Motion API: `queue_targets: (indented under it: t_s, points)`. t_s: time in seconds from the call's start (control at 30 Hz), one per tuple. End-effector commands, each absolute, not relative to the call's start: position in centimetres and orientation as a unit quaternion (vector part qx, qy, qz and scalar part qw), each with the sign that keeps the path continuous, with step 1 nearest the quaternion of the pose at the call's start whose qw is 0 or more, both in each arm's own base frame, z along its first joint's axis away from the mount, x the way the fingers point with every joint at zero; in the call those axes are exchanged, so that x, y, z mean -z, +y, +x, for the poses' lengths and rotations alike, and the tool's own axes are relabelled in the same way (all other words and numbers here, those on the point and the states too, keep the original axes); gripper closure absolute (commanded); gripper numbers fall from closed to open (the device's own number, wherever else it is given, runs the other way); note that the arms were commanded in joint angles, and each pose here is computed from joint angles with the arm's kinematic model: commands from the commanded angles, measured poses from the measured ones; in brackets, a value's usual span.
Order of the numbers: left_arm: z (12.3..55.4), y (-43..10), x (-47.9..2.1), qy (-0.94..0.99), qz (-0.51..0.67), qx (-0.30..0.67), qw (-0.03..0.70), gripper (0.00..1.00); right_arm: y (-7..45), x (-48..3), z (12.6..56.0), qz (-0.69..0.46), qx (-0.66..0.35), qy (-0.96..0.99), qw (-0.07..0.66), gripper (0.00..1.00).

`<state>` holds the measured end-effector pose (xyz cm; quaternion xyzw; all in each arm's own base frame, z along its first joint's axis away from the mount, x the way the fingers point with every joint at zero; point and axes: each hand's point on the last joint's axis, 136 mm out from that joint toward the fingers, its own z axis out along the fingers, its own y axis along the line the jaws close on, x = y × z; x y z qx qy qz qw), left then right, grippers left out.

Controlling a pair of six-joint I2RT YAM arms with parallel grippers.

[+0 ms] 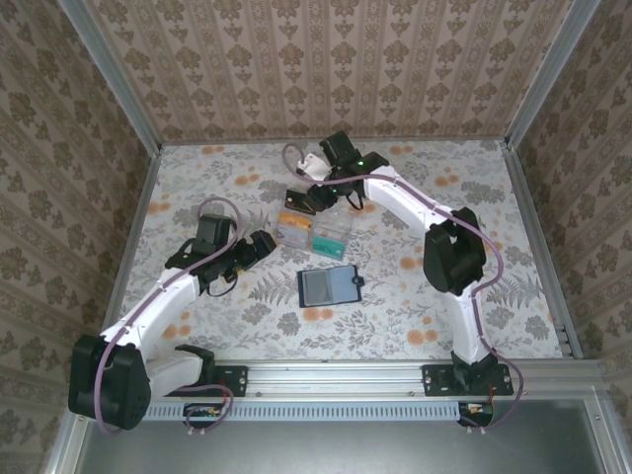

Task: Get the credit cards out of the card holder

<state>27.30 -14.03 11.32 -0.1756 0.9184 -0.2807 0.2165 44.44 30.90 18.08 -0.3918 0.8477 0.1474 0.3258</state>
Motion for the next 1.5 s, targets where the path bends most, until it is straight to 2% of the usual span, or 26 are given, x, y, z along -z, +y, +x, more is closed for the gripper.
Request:
queue_targets:
  t_s: [0.0,0.1,0.3,0.6,0.73,0.9,1.03,1.27,1.33,1.47]
  points:
    - [27.3,-14.1,-11.9,0.918,-0.170,0.285,0.217,0.00,29.6,-23.5,43.3,-0.299,-0.174,0.853,0.391,0.47]
    - [27.1,-14.1,-11.7,0.920,-0.166,0.283,0.216,0.00,27.3,-23.4,41.5,-0.220,-0.177,0.876,0.391,0.43]
    - [26.4,-14.3,-11.0,0.925,-0.155,0.276,0.210,0.00,24.3,-18.0,35.4,-0.124,-0.187,0.931,0.287,0.43]
    - [25.9,-15.4,-10.9,0.928,-0.135,0.277,0.209,0.00,23.0,-9.3,26.4,-0.002,-0.168,0.975,0.146,0.44]
    - [25.7,-16.3,-10.7,0.930,-0.121,0.278,0.206,0.00,23.6,-7.6,23.4,0.014,-0.164,0.979,0.120,0.46]
    - [25.2,-18.3,-10.5,0.934,-0.094,0.284,0.195,0.02,24.1,-5.9,22.8,0.014,-0.142,0.983,0.115,0.47]
    - [25.0,-19.3,-10.0,0.937,-0.084,0.285,0.185,0.05,24.5,-4.6,23.2,0.009,-0.129,0.986,0.103,0.56]
    - [24.4,-21.6,-9.3,0.936,-0.068,0.305,0.166,0.25,24.9,-3.7,24.1,0.004,-0.114,0.988,0.105,0.58]
    - [24.2,-22.3,-9.0,0.936,-0.065,0.308,0.159,0.28,25.2,-3.5,24.1,-0.002,-0.120,0.987,0.102,0.63]
    - [23.8,-24.0,-8.1,0.936,-0.061,0.316,0.143,0.36,25.2,-3.4,24.3,-0.003,-0.122,0.987,0.104,0.64]
